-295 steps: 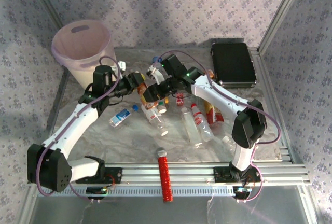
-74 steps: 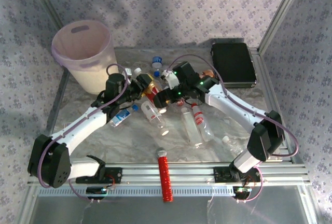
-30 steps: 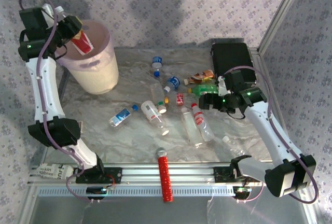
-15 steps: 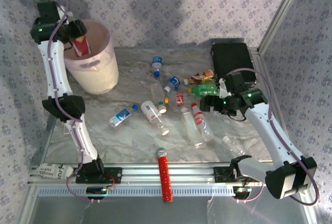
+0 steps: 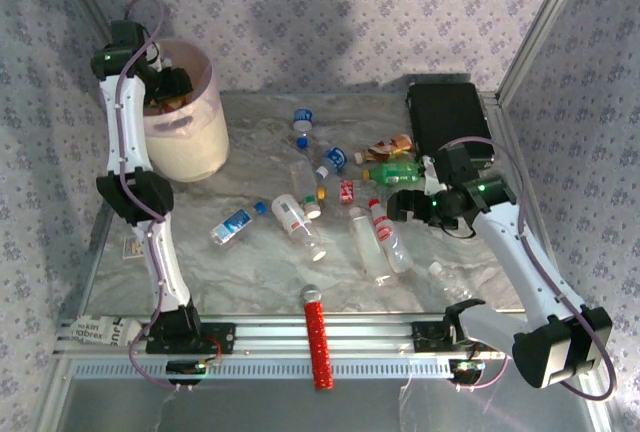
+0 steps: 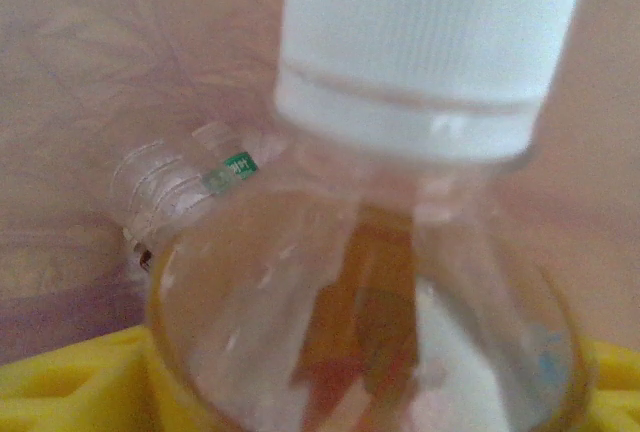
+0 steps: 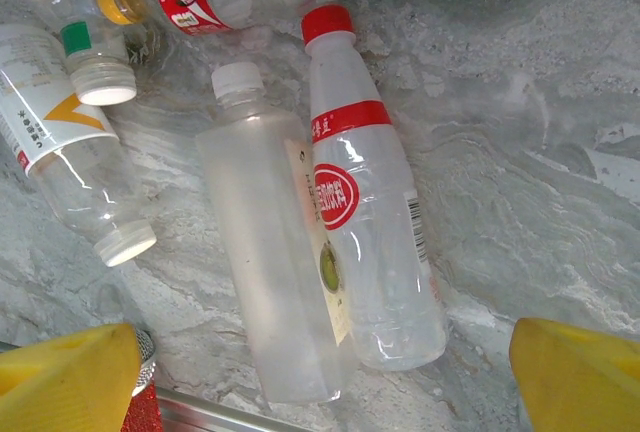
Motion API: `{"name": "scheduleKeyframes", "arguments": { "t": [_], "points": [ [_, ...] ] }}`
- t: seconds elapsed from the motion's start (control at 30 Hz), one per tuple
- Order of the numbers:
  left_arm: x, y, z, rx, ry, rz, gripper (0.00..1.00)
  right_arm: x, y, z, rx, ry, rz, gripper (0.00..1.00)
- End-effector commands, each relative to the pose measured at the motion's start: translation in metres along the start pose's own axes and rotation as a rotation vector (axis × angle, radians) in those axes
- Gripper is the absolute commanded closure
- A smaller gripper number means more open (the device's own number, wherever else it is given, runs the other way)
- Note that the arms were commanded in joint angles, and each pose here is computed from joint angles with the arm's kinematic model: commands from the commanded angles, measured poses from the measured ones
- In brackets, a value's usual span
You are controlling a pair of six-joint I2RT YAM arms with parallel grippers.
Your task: Put the plastic bottles in the bin
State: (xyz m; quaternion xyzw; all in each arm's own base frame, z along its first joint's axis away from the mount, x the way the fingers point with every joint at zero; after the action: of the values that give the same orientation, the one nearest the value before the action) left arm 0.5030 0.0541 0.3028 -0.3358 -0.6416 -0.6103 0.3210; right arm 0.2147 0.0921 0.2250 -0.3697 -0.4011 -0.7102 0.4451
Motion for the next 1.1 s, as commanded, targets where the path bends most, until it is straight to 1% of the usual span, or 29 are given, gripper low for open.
{"name": "scheduleKeyframes", "arguments": {
  "t": [0.0, 0.23, 0.33, 0.47, 0.6, 0.77, 0.93, 1.07],
  "points": [
    [-0.016, -0.013, -0.005, -0.029, -0.018, 0.08, 0.17, 0.001, -0.004, -0.005, -0.016, -0.019, 0.007, 0.03],
    [-0.015, -0.011, -0.006, -0.035, -0.016, 0.07, 0.08, 0.002, -0.006, -0.006, -0.021, -0.024, 0.009, 0.03],
    [-0.006, -0.008, -0.006, -0.037, -0.01, 0.046, 0.06, 0.002, -0.007, -0.007, -0.028, -0.03, 0.016, 0.04],
    [0.016, 0.0, -0.007, -0.044, 0.003, -0.012, 0.02, 0.002, -0.015, -0.005, -0.005, -0.073, 0.036, 0.06],
    [0.045, 0.007, -0.007, -0.052, 0.021, -0.077, 0.0, -0.003, -0.029, 0.005, 0.059, -0.131, 0.067, 0.08],
    [0.092, 0.012, -0.011, -0.067, 0.047, -0.166, 0.0, -0.024, -0.051, 0.023, 0.153, -0.188, 0.125, 0.12],
    [0.155, 0.007, -0.023, -0.097, 0.075, -0.265, 0.0, -0.052, -0.065, 0.039, 0.21, -0.201, 0.177, 0.21],
    [0.191, -0.006, -0.044, -0.154, 0.088, -0.295, 0.0, -0.075, -0.074, 0.044, 0.231, -0.211, 0.21, 0.29]
  ]
}}
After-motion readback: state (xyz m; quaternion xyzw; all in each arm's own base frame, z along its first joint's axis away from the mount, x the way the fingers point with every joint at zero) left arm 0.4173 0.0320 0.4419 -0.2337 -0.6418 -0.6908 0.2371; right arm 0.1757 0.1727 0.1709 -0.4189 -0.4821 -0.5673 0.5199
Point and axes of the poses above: each hand's point on the last joint's axis, 136 mm out from that joint toward the fingers, its own x axis back along the fingers, its own z axis along the line the jaws close on, y = z × x, the point moved 5 cm from there along x, back along the fingers, and after that the axes turned 13 degrees about -x, right-handed, at the moved point
